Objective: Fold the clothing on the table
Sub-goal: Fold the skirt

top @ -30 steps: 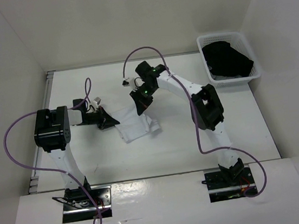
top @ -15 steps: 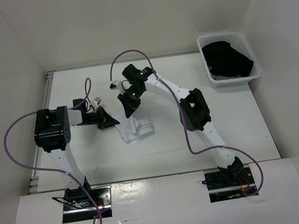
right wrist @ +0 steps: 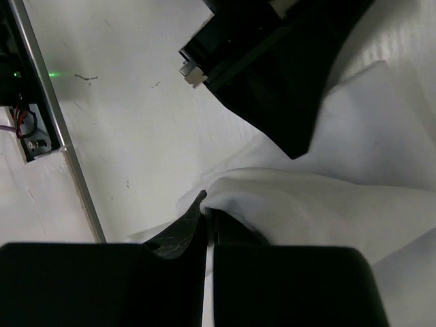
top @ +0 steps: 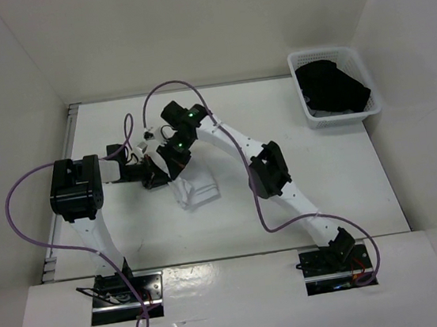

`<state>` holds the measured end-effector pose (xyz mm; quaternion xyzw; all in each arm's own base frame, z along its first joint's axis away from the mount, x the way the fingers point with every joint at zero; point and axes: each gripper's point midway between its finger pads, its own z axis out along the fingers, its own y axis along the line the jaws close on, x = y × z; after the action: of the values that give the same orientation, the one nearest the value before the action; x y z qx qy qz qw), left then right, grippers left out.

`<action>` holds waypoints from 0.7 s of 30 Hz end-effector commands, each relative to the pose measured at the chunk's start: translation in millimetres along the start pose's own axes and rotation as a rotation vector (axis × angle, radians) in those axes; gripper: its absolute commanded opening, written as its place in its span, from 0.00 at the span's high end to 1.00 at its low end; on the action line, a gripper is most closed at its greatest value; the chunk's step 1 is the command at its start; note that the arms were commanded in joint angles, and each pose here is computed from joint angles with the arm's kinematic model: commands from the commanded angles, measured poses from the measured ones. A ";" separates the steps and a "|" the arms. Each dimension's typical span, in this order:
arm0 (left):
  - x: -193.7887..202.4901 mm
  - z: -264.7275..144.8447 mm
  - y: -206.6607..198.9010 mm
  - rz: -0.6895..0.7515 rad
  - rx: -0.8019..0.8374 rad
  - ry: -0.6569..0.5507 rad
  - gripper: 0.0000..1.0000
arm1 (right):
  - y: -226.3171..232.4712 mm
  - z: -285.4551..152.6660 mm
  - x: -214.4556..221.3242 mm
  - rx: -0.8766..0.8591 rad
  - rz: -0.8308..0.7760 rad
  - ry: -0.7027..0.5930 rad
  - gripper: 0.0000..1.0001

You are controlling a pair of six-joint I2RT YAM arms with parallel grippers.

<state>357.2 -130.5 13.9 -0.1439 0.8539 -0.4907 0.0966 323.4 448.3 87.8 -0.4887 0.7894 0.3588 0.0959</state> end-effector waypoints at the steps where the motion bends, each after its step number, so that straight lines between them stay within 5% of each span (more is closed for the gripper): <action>1: -0.3 5.8 21.4 0.013 -0.076 -0.009 1.00 | 14.0 6.8 3.1 -0.035 -0.011 0.027 1.00; 21: 0.4 5.7 19.9 0.013 -0.068 -0.005 1.00 | -13.1 9.6 -2.4 0.101 -0.008 0.021 1.00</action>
<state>357.2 -130.6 13.9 -0.1438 0.8539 -0.4908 0.0965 331.9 451.3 68.3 -0.4907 0.8055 0.3157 0.1037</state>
